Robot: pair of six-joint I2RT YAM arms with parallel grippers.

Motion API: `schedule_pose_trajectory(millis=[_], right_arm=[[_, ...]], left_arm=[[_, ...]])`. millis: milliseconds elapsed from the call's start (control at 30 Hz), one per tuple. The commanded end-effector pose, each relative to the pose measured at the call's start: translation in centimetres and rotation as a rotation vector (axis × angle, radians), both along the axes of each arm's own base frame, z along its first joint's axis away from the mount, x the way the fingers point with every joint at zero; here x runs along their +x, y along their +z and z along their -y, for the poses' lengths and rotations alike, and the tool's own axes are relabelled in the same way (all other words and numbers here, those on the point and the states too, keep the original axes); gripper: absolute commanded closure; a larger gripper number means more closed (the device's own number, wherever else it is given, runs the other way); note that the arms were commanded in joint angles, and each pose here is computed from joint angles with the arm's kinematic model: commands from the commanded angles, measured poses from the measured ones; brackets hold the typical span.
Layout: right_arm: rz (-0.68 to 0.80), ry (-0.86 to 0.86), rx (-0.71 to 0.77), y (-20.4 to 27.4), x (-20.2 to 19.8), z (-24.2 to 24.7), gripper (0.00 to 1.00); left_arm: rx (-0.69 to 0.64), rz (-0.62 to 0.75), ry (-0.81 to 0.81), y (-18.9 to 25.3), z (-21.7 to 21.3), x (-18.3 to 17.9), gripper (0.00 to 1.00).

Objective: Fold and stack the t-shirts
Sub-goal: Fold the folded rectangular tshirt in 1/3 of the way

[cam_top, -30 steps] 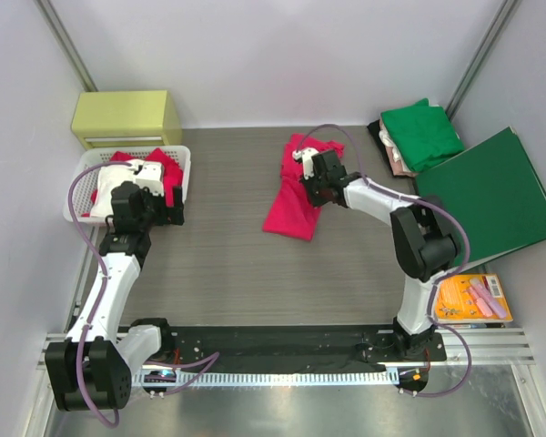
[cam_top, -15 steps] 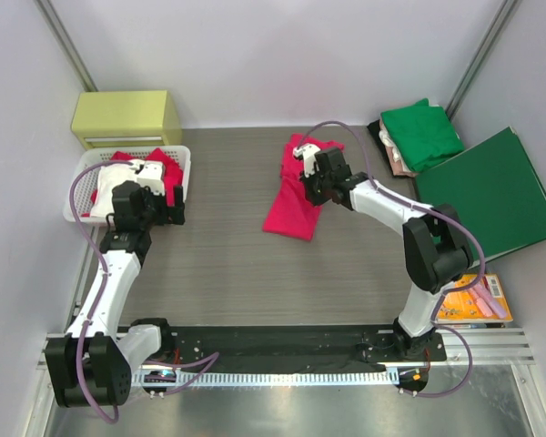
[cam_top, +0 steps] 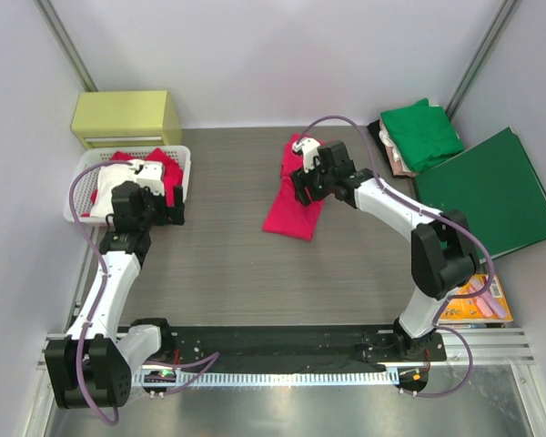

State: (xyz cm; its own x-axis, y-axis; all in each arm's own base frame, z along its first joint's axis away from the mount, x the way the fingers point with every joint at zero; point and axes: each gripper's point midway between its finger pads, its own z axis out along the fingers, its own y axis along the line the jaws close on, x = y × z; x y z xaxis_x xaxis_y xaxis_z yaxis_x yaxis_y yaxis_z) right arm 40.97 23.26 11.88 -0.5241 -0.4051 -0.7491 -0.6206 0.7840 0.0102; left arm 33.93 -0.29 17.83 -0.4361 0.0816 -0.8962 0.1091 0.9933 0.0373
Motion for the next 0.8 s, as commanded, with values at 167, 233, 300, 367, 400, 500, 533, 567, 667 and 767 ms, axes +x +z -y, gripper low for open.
schedule_pose_trajectory(millis=[167,233,300,367,400,500,533,567,667,767], right_arm=[[0.020,0.036,0.008,1.0,-0.3,-0.7,0.99],[0.018,0.036,0.008,0.8,0.0,-0.9,0.99],[-0.002,0.040,-0.001,0.0,0.3,-1.1,0.99],[-0.031,0.053,-0.012,-0.9,0.3,-1.4,0.55],[-0.037,0.055,-0.015,-1.1,0.3,-1.4,0.44],[-0.042,0.058,-0.031,-2.3,0.5,-1.6,0.23],[-0.040,0.063,-0.032,-2.4,0.8,-1.9,0.17],[-0.052,0.061,-0.041,-3.0,0.9,-1.9,0.15],[-0.094,0.062,-0.066,-5.1,1.0,-2.1,0.14],[-0.143,0.069,-0.097,-7.3,0.8,-2.2,0.14]], left_arm=[[-0.009,0.048,-0.005,1.8,0.0,0.8,0.00],[-0.006,0.047,-0.005,1.7,0.0,0.7,0.00],[-0.006,0.046,-0.005,1.7,0.0,0.8,0.00],[-0.005,0.046,-0.003,1.7,0.0,0.7,0.00],[-0.005,0.049,-0.003,1.8,0.0,0.7,0.00],[-0.003,0.047,-0.002,1.7,-0.1,0.7,0.00],[-0.003,0.046,-0.004,1.7,0.0,0.7,0.00],[-0.004,0.043,-0.004,1.6,0.0,0.8,0.00],[-0.003,0.043,-0.006,1.6,0.0,0.7,0.00],[0.001,0.045,-0.004,1.6,-0.1,0.8,0.00]])
